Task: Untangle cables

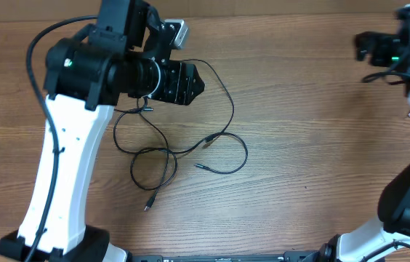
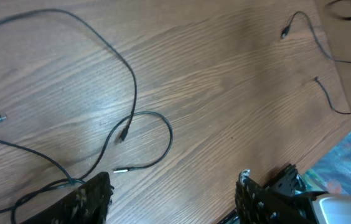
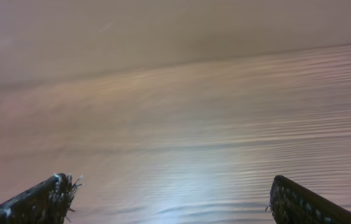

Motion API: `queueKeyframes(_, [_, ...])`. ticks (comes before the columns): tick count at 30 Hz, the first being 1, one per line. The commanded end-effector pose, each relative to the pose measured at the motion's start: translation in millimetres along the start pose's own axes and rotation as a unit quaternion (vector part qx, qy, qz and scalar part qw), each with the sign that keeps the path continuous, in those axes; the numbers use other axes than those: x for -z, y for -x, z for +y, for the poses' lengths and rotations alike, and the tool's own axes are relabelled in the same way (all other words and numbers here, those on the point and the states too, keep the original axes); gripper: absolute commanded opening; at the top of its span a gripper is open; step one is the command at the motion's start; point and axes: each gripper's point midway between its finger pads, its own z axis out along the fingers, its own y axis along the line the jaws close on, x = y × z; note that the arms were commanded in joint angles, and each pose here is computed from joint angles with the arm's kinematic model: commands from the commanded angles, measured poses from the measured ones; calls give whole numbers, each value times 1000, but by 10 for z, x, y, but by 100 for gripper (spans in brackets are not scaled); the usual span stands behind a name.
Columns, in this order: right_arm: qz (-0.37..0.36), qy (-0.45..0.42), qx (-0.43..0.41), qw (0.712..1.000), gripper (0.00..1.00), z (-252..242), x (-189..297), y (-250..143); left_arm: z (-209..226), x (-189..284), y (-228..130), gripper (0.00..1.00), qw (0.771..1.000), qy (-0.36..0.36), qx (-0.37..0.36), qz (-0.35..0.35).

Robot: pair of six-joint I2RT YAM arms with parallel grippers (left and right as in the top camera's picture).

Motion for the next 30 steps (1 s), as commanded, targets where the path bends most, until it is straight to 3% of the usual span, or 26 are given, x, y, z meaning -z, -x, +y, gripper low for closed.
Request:
queueKeyframes(1, [18,25,33,999,100,433,-43,-30,-170,344,-38,64,998,-4,-44,-42])
queueKeyframes(14, [197,140,131,961,100,2143,16,-1018,-304,1189,-508,62,990,41,-70,-114])
queueKeyframes(23, [268,210,179,923,100,3290,390,-1654,-367,1616,-924,64,984,57,-76,-149])
queueKeyframes(30, [331,230,197,894,100,3816,793,-2173,-421,1800,-1153,64,983,51,-67,-166])
